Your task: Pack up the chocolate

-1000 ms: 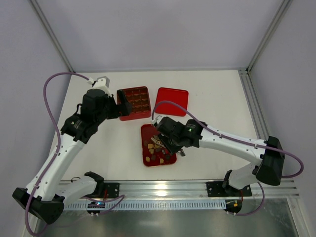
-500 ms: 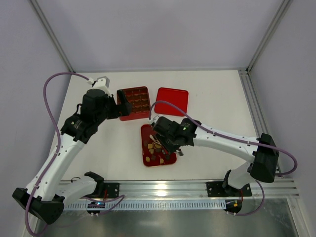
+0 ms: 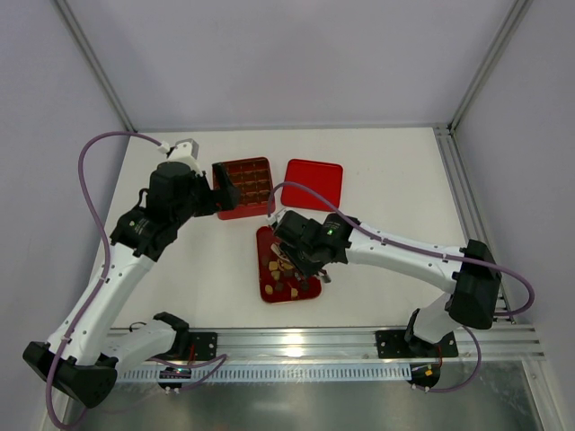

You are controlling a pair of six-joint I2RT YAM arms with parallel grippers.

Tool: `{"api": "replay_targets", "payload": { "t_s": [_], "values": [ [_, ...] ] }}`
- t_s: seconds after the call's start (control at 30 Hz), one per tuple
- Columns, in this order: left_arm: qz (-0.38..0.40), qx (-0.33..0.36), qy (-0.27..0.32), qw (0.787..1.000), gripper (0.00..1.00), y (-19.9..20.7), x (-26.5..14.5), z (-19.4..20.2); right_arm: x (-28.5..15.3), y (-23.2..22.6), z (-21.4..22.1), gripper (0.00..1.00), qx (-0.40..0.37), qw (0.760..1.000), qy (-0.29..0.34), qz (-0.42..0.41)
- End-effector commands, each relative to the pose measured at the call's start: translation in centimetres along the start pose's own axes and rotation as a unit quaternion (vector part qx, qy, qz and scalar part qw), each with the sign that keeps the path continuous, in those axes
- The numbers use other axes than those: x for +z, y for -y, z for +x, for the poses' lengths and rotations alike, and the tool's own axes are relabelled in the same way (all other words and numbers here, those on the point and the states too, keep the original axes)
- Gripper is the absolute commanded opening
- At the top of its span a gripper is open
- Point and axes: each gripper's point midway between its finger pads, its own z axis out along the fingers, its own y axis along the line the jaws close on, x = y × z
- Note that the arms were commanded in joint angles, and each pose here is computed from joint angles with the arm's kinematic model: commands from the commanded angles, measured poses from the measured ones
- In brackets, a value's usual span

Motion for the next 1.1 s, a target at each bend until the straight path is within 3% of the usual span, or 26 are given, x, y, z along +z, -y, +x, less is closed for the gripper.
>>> {"api": "replay_targets", "payload": {
  "t_s": [0.0, 0.3, 0.6, 1.07],
  "values": [
    [0.009, -0.002, 0.022, 1.0, 1.0, 0.3, 0.0, -1.0, -0.4, -0.2, -1.8, 0.38, -0.002, 1.0, 0.024, 0.002],
    [0.008, -0.003, 0.026, 1.0, 1.0, 0.2, -0.2, -1.2, -0.1, -0.1, -1.8, 0.37, 0.004, 1.0, 0.02, 0.003],
    [0.009, -0.003, 0.023, 1.0, 1.0, 0.2, -0.1, -1.1, -0.2, 0.2, -1.9, 0.28, 0.01, 1.0, 0.022, 0.003],
    [0.007, 0.0, 0.028, 1.0, 1.0, 0.2, -0.2, -1.5, -3.1, 0.8, -4.1, 0.21, 0.042, 0.997, 0.069, -0.014]
  ]
}}
